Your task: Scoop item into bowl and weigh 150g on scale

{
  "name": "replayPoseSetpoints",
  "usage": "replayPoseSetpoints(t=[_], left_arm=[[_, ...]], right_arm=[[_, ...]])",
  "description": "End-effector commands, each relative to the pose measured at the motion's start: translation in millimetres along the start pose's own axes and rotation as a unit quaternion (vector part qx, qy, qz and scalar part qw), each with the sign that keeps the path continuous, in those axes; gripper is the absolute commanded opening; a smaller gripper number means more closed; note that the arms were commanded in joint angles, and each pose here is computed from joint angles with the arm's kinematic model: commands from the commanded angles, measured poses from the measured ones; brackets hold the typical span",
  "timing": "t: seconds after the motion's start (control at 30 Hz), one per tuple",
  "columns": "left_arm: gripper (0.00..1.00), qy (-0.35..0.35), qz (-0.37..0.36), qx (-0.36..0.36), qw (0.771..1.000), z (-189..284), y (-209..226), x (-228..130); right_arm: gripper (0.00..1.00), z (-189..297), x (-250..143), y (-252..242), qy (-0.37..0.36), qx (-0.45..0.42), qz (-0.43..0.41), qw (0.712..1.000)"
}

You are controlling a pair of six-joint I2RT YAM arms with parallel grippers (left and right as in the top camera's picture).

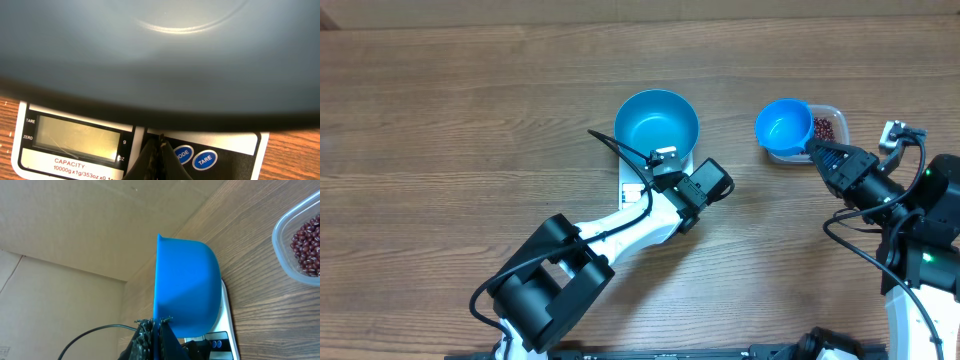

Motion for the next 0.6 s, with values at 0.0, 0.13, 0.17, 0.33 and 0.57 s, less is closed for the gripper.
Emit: replayPoseSetpoints(t=[0.0, 0.13, 0.17, 0.33, 0.57], left_arm=[[0.04, 0.019, -0.014, 0.015, 1.0, -13.1, 6.0, -10.5], [0.04, 0.036, -0.009, 0.019, 0.999, -21.0, 6.9, -16.7], [0.04, 0.038, -0.007, 0.019, 0.999, -21.9, 7.2, -17.0], [0.04, 0.043, -0.005, 0.019, 0.999, -22.8, 8.0, -16.4], [0.04, 0.04, -0.005, 0.015, 0.999, -21.2, 6.5, -14.8]], right_arm=[[0.04, 3.0, 2.3, 7.0, -0.002, 0.01, 0.015, 1.0], [0.04, 3.0, 1.8, 6.6, -0.001, 0.009, 0.014, 1.0], [0.04, 3.0, 1.8, 6.6, -0.001, 0.009, 0.014, 1.0], [0.04, 3.0, 1.9, 6.6, -0.001, 0.009, 0.014, 1.0], [0.04, 3.0, 1.6, 6.4, 0.0, 0.009, 0.012, 1.0]])
Point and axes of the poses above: each gripper's point midway between its finger pads, its own z axis back along the fingers, its own y axis along the line the jaws close on, x = y × z, the point moved 8 cm from there along z, back along the fingers, and after that the axes turned 5 degrees about z, right-handed, at the moved point
